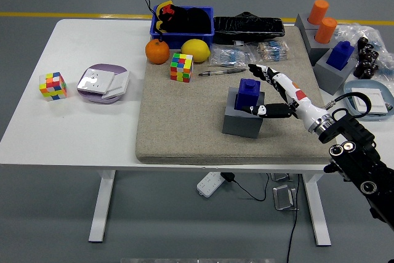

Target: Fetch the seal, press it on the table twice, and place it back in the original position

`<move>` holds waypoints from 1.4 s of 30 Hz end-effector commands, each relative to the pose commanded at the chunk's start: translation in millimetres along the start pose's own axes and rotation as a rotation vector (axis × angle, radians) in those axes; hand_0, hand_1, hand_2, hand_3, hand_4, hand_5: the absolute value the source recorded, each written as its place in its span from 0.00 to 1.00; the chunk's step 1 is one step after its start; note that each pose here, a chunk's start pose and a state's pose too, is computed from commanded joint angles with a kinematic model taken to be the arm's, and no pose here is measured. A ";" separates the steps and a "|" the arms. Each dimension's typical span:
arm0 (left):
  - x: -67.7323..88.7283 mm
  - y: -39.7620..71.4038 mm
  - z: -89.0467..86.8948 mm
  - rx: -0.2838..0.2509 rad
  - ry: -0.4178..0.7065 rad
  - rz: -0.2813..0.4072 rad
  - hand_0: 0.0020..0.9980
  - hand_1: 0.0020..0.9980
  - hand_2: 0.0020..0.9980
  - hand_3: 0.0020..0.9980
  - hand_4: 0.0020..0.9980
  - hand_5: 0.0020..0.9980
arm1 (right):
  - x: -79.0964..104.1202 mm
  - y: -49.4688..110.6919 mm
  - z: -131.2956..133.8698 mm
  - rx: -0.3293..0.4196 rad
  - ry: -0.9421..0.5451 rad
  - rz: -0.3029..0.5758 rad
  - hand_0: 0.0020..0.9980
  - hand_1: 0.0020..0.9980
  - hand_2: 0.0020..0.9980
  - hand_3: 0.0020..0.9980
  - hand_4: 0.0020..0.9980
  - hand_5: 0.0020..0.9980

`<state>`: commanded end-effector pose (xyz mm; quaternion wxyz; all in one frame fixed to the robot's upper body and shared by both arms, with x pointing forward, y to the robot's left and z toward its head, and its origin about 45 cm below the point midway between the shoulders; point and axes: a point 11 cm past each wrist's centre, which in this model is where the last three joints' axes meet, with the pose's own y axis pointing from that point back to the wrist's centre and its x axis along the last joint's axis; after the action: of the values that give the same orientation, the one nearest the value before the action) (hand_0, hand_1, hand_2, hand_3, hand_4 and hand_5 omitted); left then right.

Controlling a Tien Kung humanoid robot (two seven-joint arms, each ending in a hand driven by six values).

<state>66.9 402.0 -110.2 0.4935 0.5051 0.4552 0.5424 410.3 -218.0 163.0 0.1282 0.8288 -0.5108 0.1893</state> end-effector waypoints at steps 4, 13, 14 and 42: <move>0.7 0.0 -0.6 0.001 0.000 0.002 0.82 0.82 0.79 0.84 0.81 0.41 | 5.9 0.7 0.3 0.000 0.001 0.010 0.96 0.93 0.91 0.92 1.00 0.15; -0.4 -0.4 -2.1 0.002 0.007 0.000 0.82 0.82 0.79 0.84 0.81 0.41 | 46.0 19.1 10.2 -0.031 0.013 0.035 0.96 0.93 0.92 0.92 1.00 0.16; -0.5 -0.4 -2.6 0.003 0.008 0.000 0.82 0.82 0.79 0.84 0.81 0.41 | 53.5 23.3 11.7 -0.036 0.016 0.042 0.98 0.97 0.96 0.97 1.00 0.47; 1.6 0.2 2.2 -0.009 0.026 0.007 0.82 0.82 0.79 0.84 0.81 0.41 | 209.7 150.7 44.9 -0.171 -0.046 0.579 0.95 0.91 0.89 0.88 1.00 0.66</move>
<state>69.1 403.6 -109.7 0.4881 0.4973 0.4574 0.5525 368.9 -470.7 218.9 0.1264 0.6389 -0.7428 0.1555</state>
